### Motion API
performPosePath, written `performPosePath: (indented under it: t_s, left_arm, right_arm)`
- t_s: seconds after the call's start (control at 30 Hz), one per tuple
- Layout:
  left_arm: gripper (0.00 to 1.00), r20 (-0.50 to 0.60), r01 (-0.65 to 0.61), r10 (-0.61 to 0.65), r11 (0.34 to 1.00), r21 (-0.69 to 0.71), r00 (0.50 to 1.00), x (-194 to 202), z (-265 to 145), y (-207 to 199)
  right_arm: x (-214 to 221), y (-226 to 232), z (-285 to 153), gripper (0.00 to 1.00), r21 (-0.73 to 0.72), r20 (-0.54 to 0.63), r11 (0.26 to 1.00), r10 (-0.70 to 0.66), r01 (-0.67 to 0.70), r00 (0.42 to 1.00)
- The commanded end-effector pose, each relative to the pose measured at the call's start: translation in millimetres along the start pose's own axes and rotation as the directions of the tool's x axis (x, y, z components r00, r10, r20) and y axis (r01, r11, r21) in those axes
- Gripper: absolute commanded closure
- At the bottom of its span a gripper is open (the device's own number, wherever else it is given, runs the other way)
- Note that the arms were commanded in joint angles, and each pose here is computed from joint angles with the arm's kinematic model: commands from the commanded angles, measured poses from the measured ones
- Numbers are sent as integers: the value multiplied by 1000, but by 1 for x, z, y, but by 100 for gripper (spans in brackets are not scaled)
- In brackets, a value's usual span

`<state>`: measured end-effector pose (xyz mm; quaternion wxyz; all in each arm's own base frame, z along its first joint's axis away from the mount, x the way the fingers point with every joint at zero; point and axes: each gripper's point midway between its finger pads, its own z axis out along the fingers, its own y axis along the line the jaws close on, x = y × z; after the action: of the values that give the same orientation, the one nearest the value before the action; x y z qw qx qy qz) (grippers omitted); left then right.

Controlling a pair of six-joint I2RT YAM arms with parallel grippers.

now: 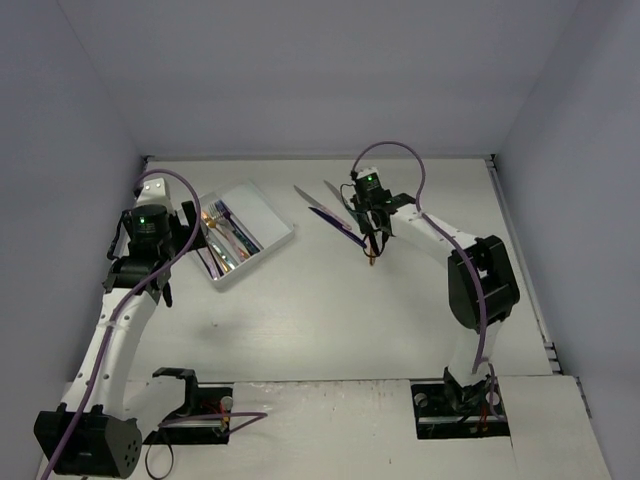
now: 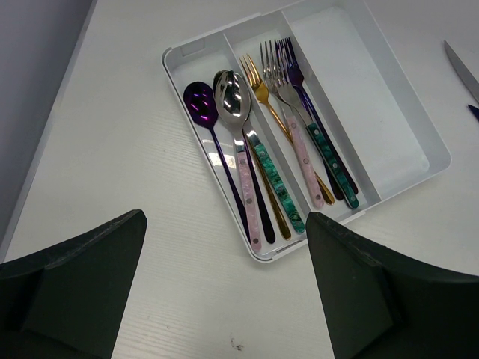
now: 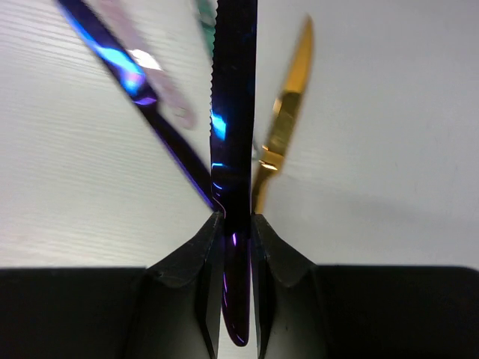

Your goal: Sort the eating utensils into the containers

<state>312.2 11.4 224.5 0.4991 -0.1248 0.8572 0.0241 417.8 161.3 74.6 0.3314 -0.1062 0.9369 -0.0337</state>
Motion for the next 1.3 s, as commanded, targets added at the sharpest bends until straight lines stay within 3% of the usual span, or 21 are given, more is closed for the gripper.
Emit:
performPosePath:
  t_s: [0.0,0.1,0.33,0.57,0.77,1.0,1.17,1.27]
  left_arm:
    - [14,57,10,-11,1000,21,998,-16,-1,-6]
    - [14,66,10,-11,1000,18,998,-18,-2,-5]
    - [14,75,11,-11,1000,5,997,-18,-3,-1]
    - [14,75,11,-11,1000,2,997,-19,-2,-1]
    - [14,67,12,-12,1000,7,998,-17,-1,-3]
    - [14,59,12,-13,1000,15,998,-15,0,-4]
    - [14,60,15,-16,1000,19,998,-16,-1,-5]
    - [14,57,14,-15,1000,18,998,-15,0,-5]
  right_arm:
    - [-85,53,-43,100,-151,227,979,-99,135,969]
    - [-107,90,-36,100,-211,277,950,-169,231,946]
    - [-160,189,-40,100,-396,423,842,-186,365,887]
    - [-184,263,-27,100,-440,520,787,-169,432,837]
    - [-191,286,-5,100,-467,557,782,-101,411,824]
    - [-173,289,29,99,-457,524,802,-107,385,845]
    - [-172,279,30,81,-427,513,826,-115,369,851]
    - [-190,263,6,68,-383,538,857,-96,344,838]
